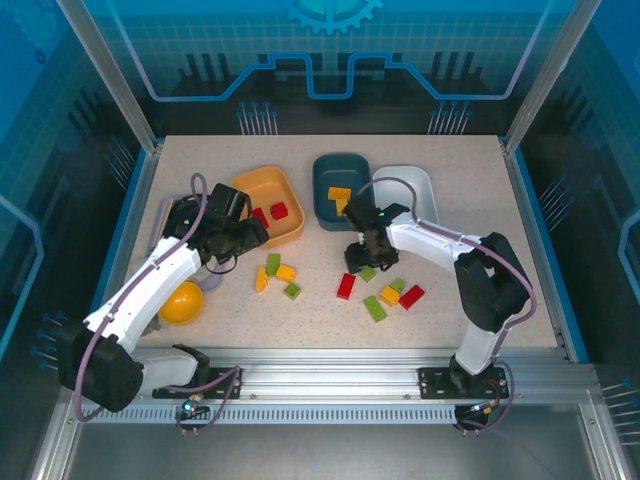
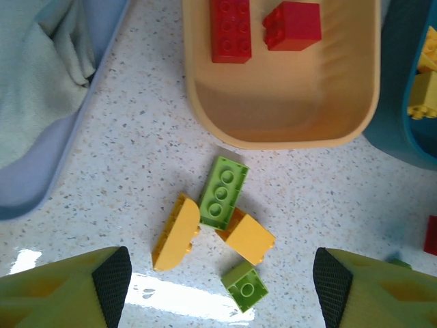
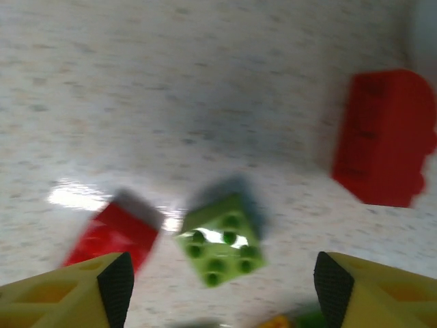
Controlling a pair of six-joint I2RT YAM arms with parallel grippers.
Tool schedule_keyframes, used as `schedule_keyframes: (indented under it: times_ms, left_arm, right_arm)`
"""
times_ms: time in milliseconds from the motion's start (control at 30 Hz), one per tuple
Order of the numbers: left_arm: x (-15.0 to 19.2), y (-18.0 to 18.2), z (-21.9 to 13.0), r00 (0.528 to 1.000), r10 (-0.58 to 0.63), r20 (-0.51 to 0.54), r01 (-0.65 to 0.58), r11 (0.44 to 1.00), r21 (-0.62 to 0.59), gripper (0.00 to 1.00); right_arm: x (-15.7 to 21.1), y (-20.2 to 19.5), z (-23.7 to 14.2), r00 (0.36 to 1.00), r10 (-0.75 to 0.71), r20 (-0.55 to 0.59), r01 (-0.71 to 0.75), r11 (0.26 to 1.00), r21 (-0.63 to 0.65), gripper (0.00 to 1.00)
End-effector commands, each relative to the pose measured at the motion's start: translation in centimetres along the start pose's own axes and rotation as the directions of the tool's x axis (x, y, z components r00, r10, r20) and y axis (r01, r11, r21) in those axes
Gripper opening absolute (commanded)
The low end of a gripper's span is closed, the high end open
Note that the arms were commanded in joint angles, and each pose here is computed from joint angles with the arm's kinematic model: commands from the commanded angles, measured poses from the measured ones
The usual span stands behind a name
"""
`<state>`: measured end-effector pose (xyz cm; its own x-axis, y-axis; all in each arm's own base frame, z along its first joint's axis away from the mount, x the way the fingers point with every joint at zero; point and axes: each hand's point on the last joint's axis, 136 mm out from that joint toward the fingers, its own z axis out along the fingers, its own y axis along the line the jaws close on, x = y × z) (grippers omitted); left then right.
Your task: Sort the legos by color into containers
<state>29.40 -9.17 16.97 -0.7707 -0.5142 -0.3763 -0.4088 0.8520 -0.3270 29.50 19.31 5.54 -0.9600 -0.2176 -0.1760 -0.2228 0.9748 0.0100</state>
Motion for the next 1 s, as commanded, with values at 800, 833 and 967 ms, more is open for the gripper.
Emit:
schedule_keyframes:
  times_ms: [800,833,967]
  left_arm:
    - [1.0,-3.9,-0.5,0.999,0.039,-0.035,-0.034,0.989,0.141,0.75]
    - [1.0,-4.0,-0.5,0.999,0.040,-0.036,-0.034,0.989,0.144,0.75]
    - [1.2,-4.0,-0.5,0.998,0.041,-0.038,-0.035,0.988,0.148,0.75]
  right_arm:
    - [1.0,0.6,2.2,0.724,0.660,-0.203,-0.678,0.735,-0.027,0.62]
    - [1.0,0.7,2.4,0.718,0.664,-0.208,-0.682,0.731,-0.024,0.61]
    - [1.9,0.6,3.1,0.684,0.690,-0.236,-0.707,0.707,0.019,0.55]
